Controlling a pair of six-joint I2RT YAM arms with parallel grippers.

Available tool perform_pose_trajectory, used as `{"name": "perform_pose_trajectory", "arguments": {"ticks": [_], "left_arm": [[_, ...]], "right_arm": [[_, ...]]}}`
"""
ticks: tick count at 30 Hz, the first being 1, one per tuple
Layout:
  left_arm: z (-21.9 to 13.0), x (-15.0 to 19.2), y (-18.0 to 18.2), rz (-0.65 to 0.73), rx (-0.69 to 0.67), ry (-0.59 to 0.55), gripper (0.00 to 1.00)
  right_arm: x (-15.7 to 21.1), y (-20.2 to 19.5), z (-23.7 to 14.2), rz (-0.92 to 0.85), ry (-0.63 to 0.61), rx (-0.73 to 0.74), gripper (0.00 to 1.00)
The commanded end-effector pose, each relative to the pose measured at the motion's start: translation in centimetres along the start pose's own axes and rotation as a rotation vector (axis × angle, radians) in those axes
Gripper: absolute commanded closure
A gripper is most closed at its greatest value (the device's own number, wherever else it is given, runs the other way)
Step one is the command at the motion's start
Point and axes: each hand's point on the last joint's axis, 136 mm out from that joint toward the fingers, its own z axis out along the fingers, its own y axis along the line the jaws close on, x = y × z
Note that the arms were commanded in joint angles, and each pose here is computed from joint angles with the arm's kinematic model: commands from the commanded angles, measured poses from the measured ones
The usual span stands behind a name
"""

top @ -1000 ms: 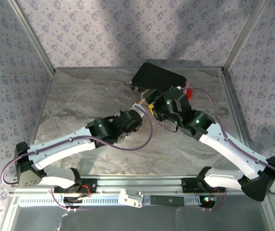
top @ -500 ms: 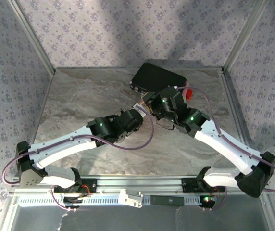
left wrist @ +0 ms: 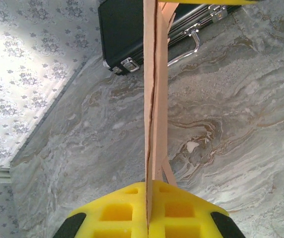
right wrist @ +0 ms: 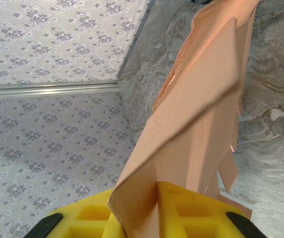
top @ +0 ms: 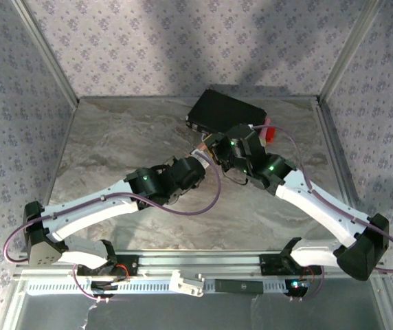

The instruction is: Fold the paper box

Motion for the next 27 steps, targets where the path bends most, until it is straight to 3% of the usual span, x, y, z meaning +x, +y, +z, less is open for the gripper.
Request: {"name": "perform_pose_trajectory", "arguments": {"ticks": [1, 5, 9, 12, 13, 19, 23, 27], "left_arm": [[-1.2, -2.2, 0.8, -0.022, -0.007, -0.058, 1.00], [-1.7, -2.6, 1.1, -0.045, -0.008, -0.075, 1.00], [-4.7, -4.0, 2.7, -0.149, -0.010, -0.160, 0.63], [-7.6, -5.0, 5.3, -0.327, -0.002, -0.266, 0.32], [-8.6, -4.9, 6.5, -0.403, 0.008, -0.294, 0.26], [-11.9, -2.1, 12.9, -0.800, 0.093, -0.381, 0.26], [-12.7, 0.8, 14.7, -0.908, 0.074, -0.355, 0.26], [-11.2, 2.2, 14.0, -0.967, 0.107, -0.284, 0.26]], "right_arm": [[0.0, -1.0, 0.5, 0.023, 0.000, 0.029, 0.83], [-0.1, -1.4, 0.1, 0.038, -0.012, 0.030, 1.00], [-0.9, -0.4, -1.7, 0.013, -0.053, 0.007, 1.00], [-1.4, 0.4, -3.2, -0.030, -0.076, 0.001, 1.00], [-1.5, 0.4, -3.7, -0.038, -0.080, 0.000, 1.00], [-1.0, 1.2, -7.6, -0.054, -0.070, -0.004, 1.00], [0.4, -0.2, -10.3, -0.047, -0.062, 0.041, 1.00], [0.5, -0.1, -11.1, -0.023, -0.092, 0.030, 1.00]]}}
